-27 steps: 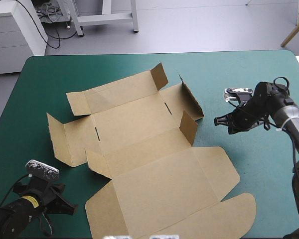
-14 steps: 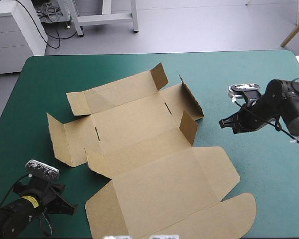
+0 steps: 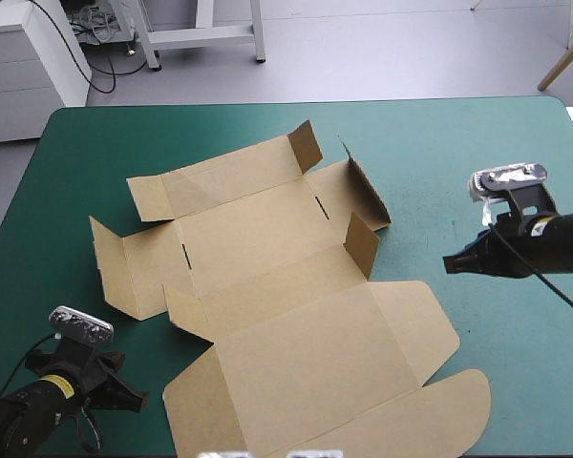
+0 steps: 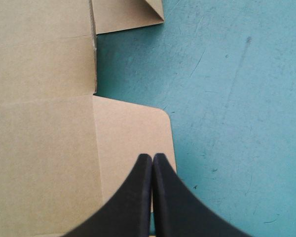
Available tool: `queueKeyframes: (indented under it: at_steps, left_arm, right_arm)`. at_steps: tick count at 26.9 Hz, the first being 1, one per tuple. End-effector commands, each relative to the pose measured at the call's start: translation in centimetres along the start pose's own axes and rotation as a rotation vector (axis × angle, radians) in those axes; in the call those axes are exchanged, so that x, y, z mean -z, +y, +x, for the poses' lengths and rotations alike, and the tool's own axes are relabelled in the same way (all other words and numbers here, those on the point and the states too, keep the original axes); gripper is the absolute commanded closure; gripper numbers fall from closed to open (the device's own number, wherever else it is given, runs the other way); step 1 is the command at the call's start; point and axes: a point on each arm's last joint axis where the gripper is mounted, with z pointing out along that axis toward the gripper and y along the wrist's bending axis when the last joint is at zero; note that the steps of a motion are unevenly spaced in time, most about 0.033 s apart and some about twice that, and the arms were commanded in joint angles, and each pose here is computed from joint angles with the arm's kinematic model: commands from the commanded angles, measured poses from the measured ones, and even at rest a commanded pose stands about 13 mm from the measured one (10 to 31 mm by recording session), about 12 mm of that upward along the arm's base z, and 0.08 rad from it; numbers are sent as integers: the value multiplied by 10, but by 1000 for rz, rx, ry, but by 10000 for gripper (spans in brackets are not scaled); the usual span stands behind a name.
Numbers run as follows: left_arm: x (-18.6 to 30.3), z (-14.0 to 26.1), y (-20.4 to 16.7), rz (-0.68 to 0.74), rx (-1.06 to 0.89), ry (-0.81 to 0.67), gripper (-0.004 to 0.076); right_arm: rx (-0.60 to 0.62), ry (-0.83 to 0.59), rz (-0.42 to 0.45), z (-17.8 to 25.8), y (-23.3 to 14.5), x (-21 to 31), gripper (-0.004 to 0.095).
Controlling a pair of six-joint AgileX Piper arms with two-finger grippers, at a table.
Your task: Fold the box
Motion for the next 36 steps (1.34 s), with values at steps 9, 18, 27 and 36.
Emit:
queueKeyframes:
  at_steps: [9,18,27,36]
  left_arm:
    - [5,-10,0,-1,13,-70,734]
    - [5,-10,0,-1,16,-70,734]
    - [5,-10,0,-1,16,-70,734]
    - [5,-10,0,-1,16,-70,734]
  right_arm:
    - [79,-63,-43,23,12,11,927]
    - [98,-68,-51,23,13,11,885]
    - [137,-69,-54,23,13,11,357]
    - [138,-164,-126,15,20,12,317]
